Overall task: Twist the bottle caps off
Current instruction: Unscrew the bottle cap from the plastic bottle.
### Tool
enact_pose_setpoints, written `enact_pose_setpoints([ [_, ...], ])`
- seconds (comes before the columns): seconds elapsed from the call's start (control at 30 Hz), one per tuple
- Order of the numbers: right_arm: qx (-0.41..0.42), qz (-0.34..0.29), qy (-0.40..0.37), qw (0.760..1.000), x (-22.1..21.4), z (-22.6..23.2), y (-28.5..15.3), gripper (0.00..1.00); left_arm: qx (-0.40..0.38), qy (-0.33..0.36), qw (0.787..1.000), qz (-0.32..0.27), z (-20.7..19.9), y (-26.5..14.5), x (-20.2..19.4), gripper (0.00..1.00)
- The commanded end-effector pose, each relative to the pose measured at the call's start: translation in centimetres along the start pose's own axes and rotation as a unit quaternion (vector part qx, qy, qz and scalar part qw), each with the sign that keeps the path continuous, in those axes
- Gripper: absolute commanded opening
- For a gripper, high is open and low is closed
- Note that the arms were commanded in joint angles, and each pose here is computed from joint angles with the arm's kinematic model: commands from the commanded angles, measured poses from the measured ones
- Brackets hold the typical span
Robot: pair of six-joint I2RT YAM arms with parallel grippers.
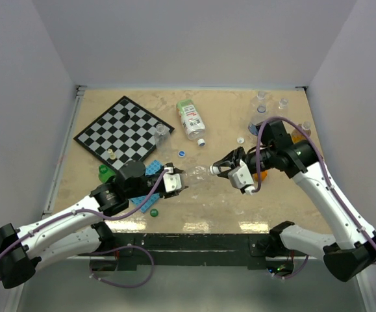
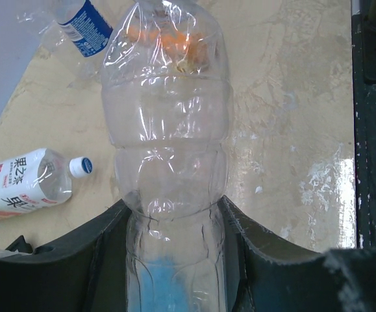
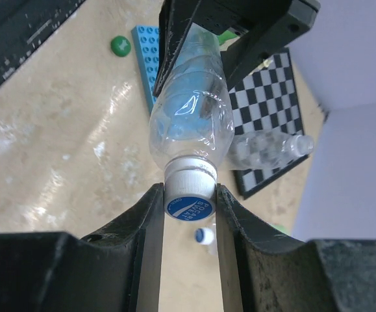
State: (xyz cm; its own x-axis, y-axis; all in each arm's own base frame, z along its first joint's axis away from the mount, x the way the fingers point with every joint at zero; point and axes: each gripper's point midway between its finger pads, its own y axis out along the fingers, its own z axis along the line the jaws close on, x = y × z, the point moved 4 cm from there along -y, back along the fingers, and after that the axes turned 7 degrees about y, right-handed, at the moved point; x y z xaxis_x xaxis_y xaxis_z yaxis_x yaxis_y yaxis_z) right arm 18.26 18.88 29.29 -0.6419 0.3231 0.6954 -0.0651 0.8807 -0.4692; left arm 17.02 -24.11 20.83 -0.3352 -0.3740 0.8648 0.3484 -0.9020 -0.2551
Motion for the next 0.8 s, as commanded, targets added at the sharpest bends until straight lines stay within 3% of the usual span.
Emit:
enact_pose_setpoints([
  [0.0, 0.001, 0.042, -0.134, 0.990, -0.4, -0.9, -1.0, 0.00, 0.013, -0.020, 0.999, 0.047, 0.1, -0.5, -2.0, 0.01],
  [0.27, 0.005, 0.048, -0.140, 0.989, -0.6, -0.3, -1.0, 0.02, 0.011, -0.021, 0.999, 0.046, 0.1, -0.5, -2.0, 0.01],
  [0.77, -0.042, 0.040, -0.002, 0.998, 0.7, 0.3, -2.1, 0.71, 0.012, -0.020, 0.999, 0.042, 0.1, -0.6, -1.8, 0.02],
])
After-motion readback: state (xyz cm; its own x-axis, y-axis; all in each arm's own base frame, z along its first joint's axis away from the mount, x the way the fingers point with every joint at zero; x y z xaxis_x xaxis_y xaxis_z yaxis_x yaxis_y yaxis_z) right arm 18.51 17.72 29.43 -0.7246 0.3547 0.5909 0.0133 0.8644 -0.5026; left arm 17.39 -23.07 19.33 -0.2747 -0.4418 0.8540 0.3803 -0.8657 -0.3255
